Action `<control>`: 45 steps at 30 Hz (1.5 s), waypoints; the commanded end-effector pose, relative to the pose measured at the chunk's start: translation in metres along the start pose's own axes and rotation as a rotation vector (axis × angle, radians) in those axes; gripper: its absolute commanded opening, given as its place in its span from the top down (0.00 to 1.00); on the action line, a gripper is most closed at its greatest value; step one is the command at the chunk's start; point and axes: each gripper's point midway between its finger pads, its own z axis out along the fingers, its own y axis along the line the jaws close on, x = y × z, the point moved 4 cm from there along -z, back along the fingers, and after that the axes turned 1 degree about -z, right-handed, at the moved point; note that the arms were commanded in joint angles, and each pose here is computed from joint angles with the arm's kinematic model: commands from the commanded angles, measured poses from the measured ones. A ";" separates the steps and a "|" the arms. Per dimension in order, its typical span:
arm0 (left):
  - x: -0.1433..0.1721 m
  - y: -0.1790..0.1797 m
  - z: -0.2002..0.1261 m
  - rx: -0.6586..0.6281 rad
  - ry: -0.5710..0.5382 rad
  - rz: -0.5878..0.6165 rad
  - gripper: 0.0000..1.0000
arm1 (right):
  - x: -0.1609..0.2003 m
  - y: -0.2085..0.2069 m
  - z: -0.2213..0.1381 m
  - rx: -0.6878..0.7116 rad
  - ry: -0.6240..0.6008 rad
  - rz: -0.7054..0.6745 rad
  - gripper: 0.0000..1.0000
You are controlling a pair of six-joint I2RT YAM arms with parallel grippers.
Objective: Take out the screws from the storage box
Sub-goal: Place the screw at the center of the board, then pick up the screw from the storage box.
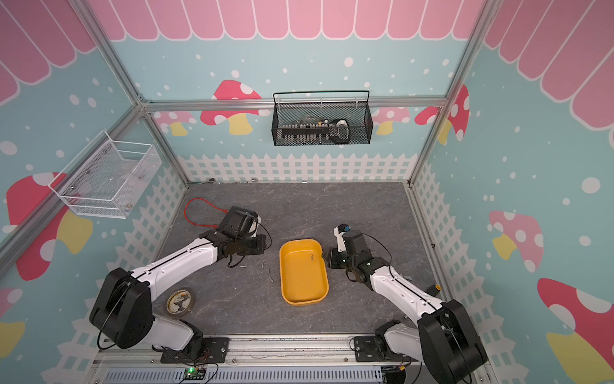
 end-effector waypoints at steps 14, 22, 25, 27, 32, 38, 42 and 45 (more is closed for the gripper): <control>0.025 0.012 0.039 0.000 0.071 -0.007 0.93 | -0.009 0.010 0.003 -0.030 -0.006 -0.015 0.64; -0.018 -0.047 -0.002 0.105 -0.095 0.050 0.70 | -0.014 0.010 0.002 -0.014 -0.020 -0.028 0.62; -0.030 -0.083 -0.022 0.174 -0.146 0.087 0.70 | -0.015 0.008 0.005 0.001 -0.012 -0.033 0.61; -0.032 -0.105 -0.029 0.212 -0.159 0.113 0.70 | -0.013 0.005 0.008 0.008 0.001 -0.030 0.61; -0.005 -0.153 -0.003 0.312 -0.017 0.190 0.73 | -0.009 0.003 0.009 0.012 0.004 -0.026 0.61; 0.024 -0.173 0.031 0.293 0.082 0.232 0.73 | -0.007 -0.006 -0.001 0.070 -0.019 -0.024 0.61; 0.035 -0.166 0.054 0.228 0.117 0.251 0.73 | 0.001 -0.010 -0.001 0.073 -0.005 -0.014 0.61; 0.036 -0.157 0.069 0.148 0.104 0.282 0.71 | 0.004 -0.010 -0.002 0.067 -0.009 -0.007 0.61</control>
